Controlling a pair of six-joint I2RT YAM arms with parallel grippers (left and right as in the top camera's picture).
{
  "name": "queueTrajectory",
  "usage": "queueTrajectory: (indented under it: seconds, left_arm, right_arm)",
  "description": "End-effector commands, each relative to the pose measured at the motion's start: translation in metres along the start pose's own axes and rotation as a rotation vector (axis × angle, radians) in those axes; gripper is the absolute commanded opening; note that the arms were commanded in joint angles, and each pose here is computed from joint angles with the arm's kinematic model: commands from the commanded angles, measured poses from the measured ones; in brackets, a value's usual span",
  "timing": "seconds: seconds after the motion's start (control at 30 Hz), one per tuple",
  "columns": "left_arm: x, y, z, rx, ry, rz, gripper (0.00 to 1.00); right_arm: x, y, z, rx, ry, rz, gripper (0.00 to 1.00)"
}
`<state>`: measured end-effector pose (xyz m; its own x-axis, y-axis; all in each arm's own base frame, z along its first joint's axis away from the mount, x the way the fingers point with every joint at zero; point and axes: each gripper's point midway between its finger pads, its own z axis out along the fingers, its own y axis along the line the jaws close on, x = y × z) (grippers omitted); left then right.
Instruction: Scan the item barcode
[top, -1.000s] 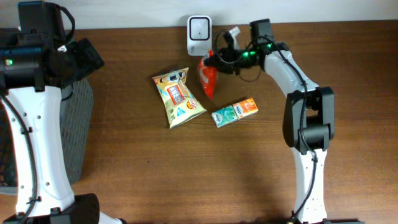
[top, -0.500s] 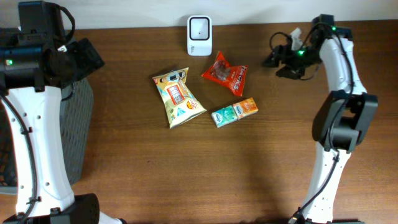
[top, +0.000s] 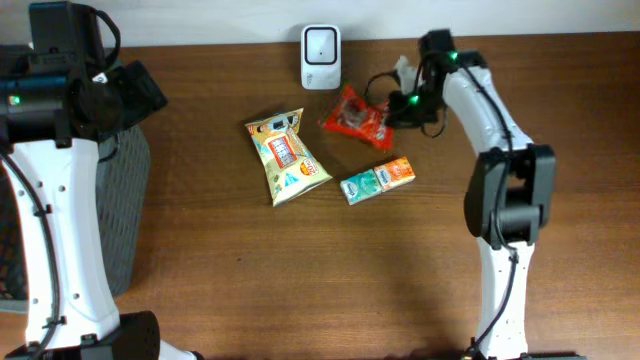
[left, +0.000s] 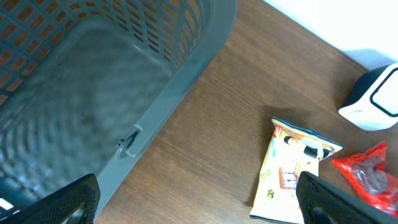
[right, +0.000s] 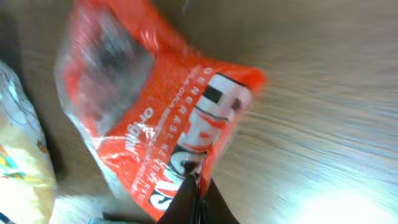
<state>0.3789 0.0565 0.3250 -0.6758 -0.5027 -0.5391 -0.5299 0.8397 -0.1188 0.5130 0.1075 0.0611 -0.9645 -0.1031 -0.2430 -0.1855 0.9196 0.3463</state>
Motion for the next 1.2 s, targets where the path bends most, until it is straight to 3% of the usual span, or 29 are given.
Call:
queueTrajectory:
  seconds: [0.0, 0.1, 0.17, 0.2, 0.23, 0.3, 0.37, 0.4, 0.5, 0.57, 0.8, 0.87, 1.0, 1.07, 1.17]
  left_arm:
    - [-0.001, 0.001, -0.003, -0.001, -0.008, -0.01, 0.99]
    - [-0.001, 0.001, -0.003, -0.001, -0.008, -0.01, 0.99]
    - [-0.001, 0.001, -0.003, -0.001, -0.008, -0.01, 0.99]
    - [-0.001, 0.001, -0.003, -0.001, -0.007, -0.01, 0.99]
    - [-0.001, 0.001, -0.003, -0.001, -0.007, -0.01, 0.99]
    - [-0.001, 0.001, -0.003, -0.001, -0.008, -0.01, 0.99]
    - [-0.001, 0.001, -0.003, -0.001, -0.008, -0.01, 0.99]
    - [-0.001, 0.001, -0.003, -0.001, -0.008, -0.01, 0.99]
    - [-0.001, 0.001, -0.003, -0.001, -0.007, -0.01, 0.99]
    - [-0.001, 0.001, -0.003, -0.001, -0.008, -0.01, 0.99]
    - [-0.001, 0.001, -0.003, -0.001, -0.008, -0.01, 0.99]
    - [-0.001, 0.001, -0.003, -0.001, -0.008, -0.01, 0.99]
    - [-0.001, 0.001, -0.003, -0.001, -0.008, -0.01, 0.99]
    - [-0.001, 0.001, -0.003, -0.001, -0.008, -0.01, 0.99]
    - [-0.001, 0.001, -0.003, -0.001, -0.008, -0.01, 0.99]
  right_arm:
    - [-0.041, -0.013, -0.153, 0.359, -0.295, -0.037, 0.04]
    - [-0.028, -0.013, -0.21, 0.531, -0.347, -0.046, 0.04]
    - [-0.026, -0.002, -0.185, 0.447, -0.297, -0.063, 0.04]
    - [-0.025, 0.008, -0.163, 0.348, -0.26, -0.071, 0.2]
    - [-0.023, 0.013, -0.14, 0.278, -0.216, -0.07, 0.47]
    - [-0.013, 0.009, -0.097, 0.189, -0.114, -0.041, 0.7]
    - [0.0, -0.009, -0.054, 0.131, -0.01, 0.008, 0.69]
    - [0.006, -0.01, -0.035, 0.048, 0.032, -0.026, 0.62]
    - [0.016, 0.008, -0.005, -0.207, 0.067, -0.162, 0.62]
    - [0.014, 0.001, 0.019, -0.206, 0.065, -0.159, 0.67]
    - [0.009, -0.021, 0.071, -0.186, 0.06, -0.065, 0.68]
    - [0.011, -0.025, 0.079, -0.181, 0.07, -0.018, 0.04]
    - [-0.006, -0.048, 0.036, -0.049, 0.029, 0.024, 0.04]
    - [-0.027, -0.056, -0.024, 0.079, -0.03, 0.013, 0.04]
    - [-0.038, -0.079, -0.113, 0.476, -0.099, 0.045, 0.04]
